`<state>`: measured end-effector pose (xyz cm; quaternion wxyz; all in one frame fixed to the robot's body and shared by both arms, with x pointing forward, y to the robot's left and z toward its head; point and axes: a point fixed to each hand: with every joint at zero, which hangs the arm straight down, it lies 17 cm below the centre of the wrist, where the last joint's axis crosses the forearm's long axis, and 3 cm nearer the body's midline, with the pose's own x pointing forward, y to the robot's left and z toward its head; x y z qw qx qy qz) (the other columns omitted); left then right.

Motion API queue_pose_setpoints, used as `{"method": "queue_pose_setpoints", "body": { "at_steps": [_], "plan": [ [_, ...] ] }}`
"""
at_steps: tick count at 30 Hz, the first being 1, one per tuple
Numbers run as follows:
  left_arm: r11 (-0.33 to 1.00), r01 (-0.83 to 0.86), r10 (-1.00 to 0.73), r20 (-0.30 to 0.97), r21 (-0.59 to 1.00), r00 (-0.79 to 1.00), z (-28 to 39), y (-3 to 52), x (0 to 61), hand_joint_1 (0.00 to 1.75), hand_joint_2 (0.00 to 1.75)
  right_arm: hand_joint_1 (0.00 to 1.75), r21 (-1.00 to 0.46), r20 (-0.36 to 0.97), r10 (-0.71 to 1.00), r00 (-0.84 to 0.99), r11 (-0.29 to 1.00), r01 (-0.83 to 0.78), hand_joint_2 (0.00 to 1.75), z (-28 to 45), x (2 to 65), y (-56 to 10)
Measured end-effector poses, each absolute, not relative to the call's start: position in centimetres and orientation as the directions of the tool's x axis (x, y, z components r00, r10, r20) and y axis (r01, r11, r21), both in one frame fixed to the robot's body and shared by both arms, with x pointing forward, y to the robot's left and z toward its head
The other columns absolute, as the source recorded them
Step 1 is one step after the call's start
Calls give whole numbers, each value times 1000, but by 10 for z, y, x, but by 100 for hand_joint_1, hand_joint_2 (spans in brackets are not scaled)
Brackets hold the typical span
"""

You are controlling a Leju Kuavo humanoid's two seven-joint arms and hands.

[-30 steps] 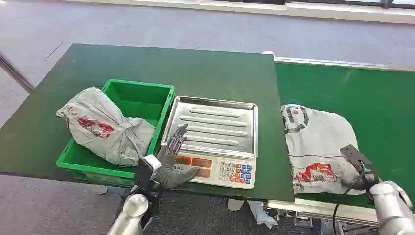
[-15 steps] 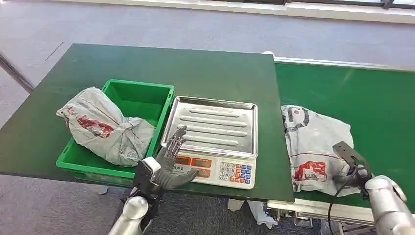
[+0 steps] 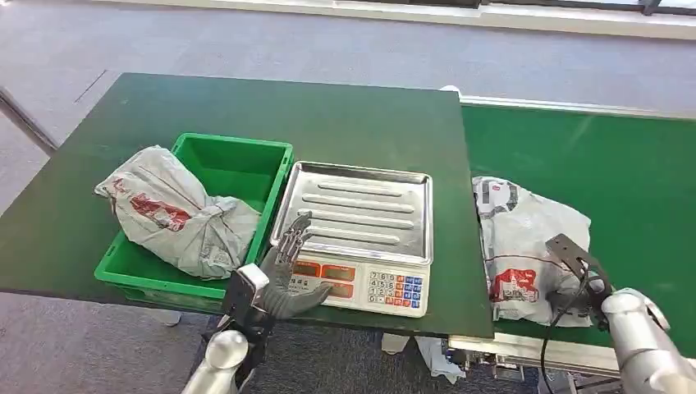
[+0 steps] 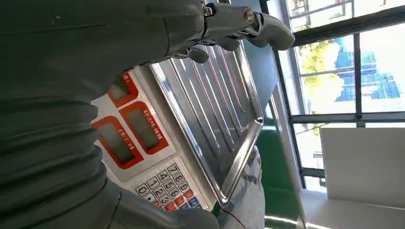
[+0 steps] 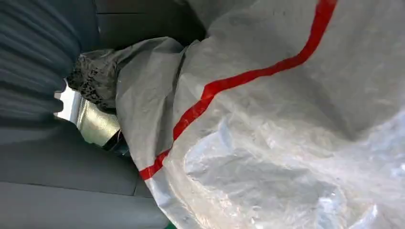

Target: Moved the parcel from conveyor to table for the left to box.

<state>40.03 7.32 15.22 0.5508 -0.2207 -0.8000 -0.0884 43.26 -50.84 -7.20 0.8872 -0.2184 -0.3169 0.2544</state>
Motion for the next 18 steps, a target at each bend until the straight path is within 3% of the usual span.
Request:
{"method": "queue_pose_setpoints", "body": {
  "at_steps": [3,5,8,10,14,18],
  "plan": [
    [891,444,250,922,-99,-296,152,75,400,0,175,175,-564,517,581,629,784,-261,175,-62,445,-506],
    [896,433,248,921,-100,-300,152,78,399,0,175,175,-568,641,556,529,807,-161,175,-38,468,-501],
    [904,413,250,918,-108,-307,154,84,396,0,175,175,-463,870,442,217,885,51,175,33,509,-484],
    [907,406,250,916,-109,-313,156,86,394,0,175,175,-318,946,325,-10,932,171,175,87,525,-476],
    [910,401,248,916,-108,-317,157,87,395,0,175,175,-124,948,191,-256,959,256,175,154,526,-454],
    [912,397,246,915,-107,-319,157,88,395,0,175,175,-96,917,189,-350,960,264,175,185,518,-440]
  ]
}}
